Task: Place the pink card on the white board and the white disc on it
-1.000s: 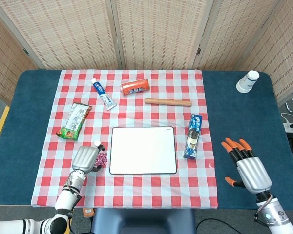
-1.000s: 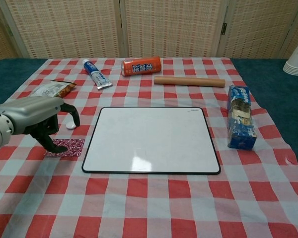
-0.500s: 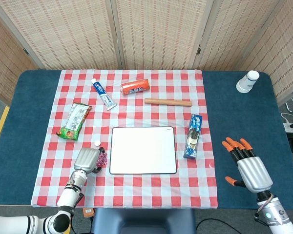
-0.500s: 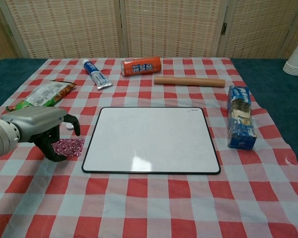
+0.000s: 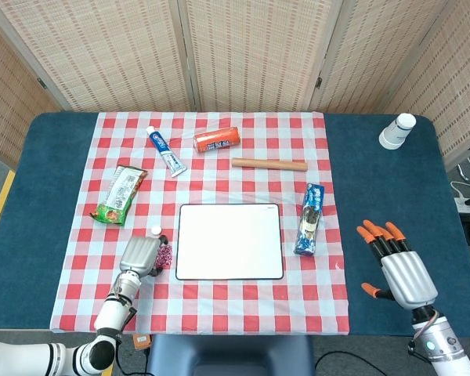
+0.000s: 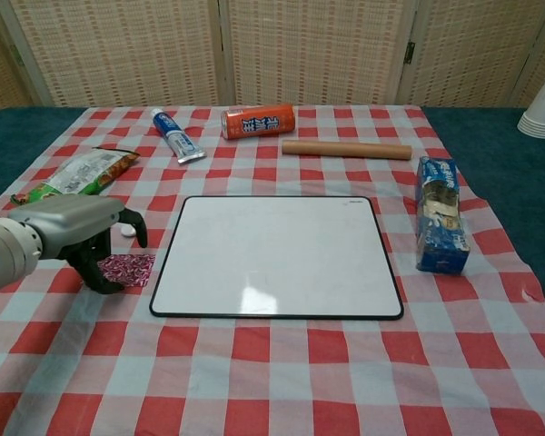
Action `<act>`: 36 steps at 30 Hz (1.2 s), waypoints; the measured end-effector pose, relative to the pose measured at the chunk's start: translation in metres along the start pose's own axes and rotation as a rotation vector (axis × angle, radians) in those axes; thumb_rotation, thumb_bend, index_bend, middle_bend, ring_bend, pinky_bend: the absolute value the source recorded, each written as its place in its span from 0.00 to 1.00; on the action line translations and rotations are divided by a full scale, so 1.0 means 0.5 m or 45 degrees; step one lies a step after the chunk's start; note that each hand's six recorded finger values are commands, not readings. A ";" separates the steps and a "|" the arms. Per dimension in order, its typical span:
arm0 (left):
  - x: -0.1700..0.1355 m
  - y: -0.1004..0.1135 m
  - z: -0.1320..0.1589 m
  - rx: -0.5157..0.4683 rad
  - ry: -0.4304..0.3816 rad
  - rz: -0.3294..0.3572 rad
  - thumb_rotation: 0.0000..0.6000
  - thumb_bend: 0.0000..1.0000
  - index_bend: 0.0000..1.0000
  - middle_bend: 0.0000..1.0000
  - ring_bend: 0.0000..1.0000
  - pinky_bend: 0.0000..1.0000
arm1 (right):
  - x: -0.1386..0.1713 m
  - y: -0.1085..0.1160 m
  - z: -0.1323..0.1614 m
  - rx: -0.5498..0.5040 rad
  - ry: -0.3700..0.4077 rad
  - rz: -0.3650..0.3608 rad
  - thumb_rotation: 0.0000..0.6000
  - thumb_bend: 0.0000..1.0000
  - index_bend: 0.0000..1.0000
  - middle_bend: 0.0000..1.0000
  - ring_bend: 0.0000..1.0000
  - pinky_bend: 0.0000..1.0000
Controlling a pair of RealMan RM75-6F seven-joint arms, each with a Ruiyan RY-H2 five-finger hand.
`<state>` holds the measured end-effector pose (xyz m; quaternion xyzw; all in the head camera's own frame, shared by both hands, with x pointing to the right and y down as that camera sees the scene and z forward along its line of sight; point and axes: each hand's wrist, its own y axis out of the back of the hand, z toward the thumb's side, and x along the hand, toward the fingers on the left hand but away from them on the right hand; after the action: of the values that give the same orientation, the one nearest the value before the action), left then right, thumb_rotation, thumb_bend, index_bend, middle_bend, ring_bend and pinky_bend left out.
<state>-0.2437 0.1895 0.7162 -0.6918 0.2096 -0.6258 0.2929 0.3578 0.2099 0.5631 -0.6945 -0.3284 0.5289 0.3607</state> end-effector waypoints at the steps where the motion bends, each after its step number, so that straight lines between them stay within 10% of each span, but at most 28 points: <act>1: 0.000 0.000 -0.001 -0.001 0.005 0.004 1.00 0.24 0.32 1.00 1.00 1.00 | 0.000 0.001 0.000 -0.001 -0.002 -0.002 1.00 0.00 0.00 0.01 0.00 0.00; 36: 0.015 -0.018 -0.024 -0.007 0.044 -0.064 1.00 0.24 0.38 1.00 1.00 1.00 | -0.002 -0.002 0.002 0.007 0.004 -0.007 1.00 0.00 0.00 0.01 0.00 0.00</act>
<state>-0.2553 0.1895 0.7281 -0.6867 0.1990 -0.6443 0.2714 0.3567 0.2097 0.5641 -0.6935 -0.3283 0.5276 0.3646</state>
